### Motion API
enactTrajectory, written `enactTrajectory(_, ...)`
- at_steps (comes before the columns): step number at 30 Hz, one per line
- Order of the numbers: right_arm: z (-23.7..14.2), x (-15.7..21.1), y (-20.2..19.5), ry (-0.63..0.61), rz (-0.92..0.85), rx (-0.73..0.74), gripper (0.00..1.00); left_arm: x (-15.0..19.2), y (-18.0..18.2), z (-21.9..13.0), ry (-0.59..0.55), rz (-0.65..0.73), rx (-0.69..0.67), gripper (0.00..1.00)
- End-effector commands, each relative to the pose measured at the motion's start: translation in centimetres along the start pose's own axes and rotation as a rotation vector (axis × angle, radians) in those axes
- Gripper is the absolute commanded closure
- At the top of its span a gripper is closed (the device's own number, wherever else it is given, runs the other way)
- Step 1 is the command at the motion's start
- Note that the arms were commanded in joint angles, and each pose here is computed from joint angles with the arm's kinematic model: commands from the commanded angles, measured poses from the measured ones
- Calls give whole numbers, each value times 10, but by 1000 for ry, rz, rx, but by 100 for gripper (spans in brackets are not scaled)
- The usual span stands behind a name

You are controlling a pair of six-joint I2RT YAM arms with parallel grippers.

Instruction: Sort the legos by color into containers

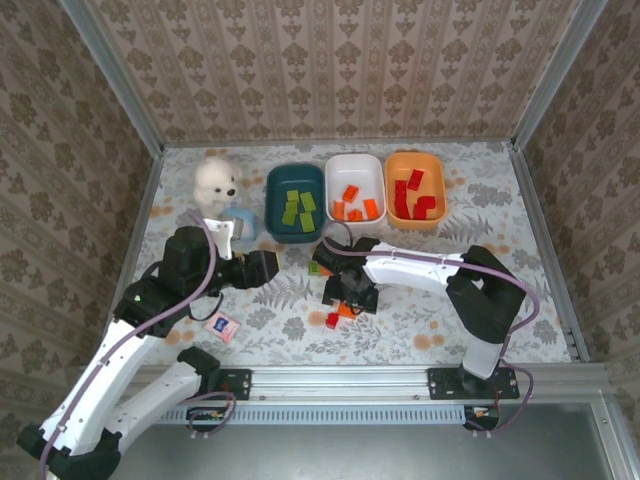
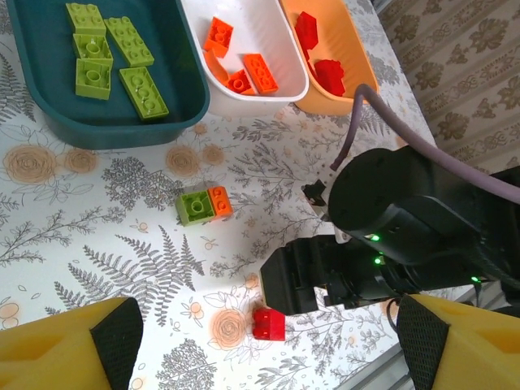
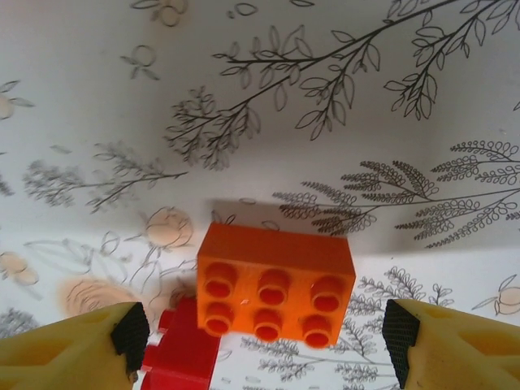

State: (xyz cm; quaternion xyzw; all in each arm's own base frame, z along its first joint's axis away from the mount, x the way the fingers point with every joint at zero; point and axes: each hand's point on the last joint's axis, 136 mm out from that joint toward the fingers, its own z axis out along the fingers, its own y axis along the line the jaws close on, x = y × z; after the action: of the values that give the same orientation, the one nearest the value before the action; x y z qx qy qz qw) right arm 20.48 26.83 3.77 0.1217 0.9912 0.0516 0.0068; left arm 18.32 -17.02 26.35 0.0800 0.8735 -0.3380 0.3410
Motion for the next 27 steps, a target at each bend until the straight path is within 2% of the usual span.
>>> enactTrajectory(1, 4, -7, 3, -35, 45, 10, 22, 5, -5, -5, 12, -15, 31, 15)
enactTrajectory(8, 18, -4, 7, -8, 69, 11, 33, 6, -6, -4, 18, -16, 35, 16)
enactTrajectory(14, 21, -1, 3, 8, 81, 25, 35, 3, -11, -2, 22, -15, 55, 16)
enactTrajectory(19, 25, 1, 1, 23, 83, 34, 42, 6, -10, 2, 33, -24, 63, 17)
enactTrajectory(27, 3, -5, -1, -27, 63, 24, 51, 9, -9, 7, 44, -22, 66, 17)
